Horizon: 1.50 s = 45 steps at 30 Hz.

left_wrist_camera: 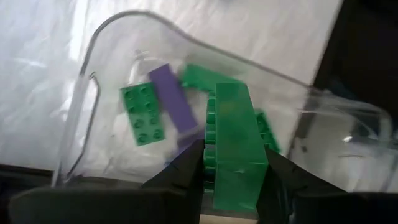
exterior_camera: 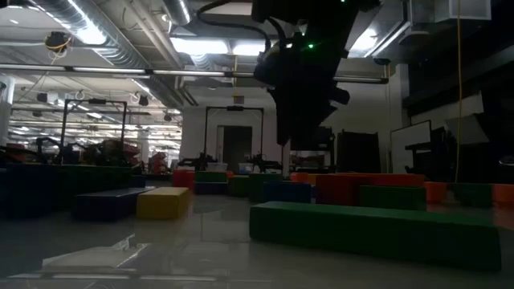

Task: Sort blocks by size
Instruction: Put the large green game piece into the left transparent bin, then put the large violet block into the left transparent bin

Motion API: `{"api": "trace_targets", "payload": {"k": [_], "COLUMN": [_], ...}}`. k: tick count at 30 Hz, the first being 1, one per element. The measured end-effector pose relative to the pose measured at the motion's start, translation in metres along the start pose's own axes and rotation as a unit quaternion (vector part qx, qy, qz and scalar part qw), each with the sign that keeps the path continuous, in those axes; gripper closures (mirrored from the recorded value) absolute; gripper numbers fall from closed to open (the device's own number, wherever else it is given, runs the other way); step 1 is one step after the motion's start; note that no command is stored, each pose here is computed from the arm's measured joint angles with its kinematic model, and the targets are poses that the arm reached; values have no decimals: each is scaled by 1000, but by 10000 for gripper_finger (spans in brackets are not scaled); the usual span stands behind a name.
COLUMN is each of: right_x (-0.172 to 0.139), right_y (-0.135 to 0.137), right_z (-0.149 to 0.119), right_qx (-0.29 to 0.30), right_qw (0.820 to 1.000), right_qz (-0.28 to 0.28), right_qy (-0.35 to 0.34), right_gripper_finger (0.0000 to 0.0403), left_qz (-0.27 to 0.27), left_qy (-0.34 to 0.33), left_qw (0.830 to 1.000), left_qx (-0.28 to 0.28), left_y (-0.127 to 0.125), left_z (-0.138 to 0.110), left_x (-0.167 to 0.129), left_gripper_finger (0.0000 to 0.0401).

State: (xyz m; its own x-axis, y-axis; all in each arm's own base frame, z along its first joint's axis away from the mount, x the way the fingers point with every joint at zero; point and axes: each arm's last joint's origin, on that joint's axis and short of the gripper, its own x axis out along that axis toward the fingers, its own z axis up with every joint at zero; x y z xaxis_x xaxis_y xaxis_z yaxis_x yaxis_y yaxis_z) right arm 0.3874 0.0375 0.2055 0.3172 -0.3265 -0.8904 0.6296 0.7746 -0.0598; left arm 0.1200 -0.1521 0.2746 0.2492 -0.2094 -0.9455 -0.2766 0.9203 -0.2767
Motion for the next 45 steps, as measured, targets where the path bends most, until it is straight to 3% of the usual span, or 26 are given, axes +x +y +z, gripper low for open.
{"api": "trace_targets", "payload": {"k": [14,20,25,30,45], "right_x": [11,11,11,11,46], "right_y": [2,3,3,3,4], "right_z": [-6,-6,-7,-7,-22], "right_qx": [26,38,43,43,42], "right_qw": [999,998,998,998,993], "right_qz": [-7,5,10,9,-47], "right_qy": [31,42,47,49,97], "right_gripper_finger": [191,191,191,191,191], "left_qz": [56,56,56,55,13], "left_qy": [18,16,15,17,1], "left_qw": [998,998,998,998,1000], "left_qx": [7,-4,-19,8,9], "left_y": [19,19,19,19,11], "left_z": [-7,-7,-7,-7,-4], "left_x": [30,30,30,30,30], "left_gripper_finger": [303,297,248,211,208]}}
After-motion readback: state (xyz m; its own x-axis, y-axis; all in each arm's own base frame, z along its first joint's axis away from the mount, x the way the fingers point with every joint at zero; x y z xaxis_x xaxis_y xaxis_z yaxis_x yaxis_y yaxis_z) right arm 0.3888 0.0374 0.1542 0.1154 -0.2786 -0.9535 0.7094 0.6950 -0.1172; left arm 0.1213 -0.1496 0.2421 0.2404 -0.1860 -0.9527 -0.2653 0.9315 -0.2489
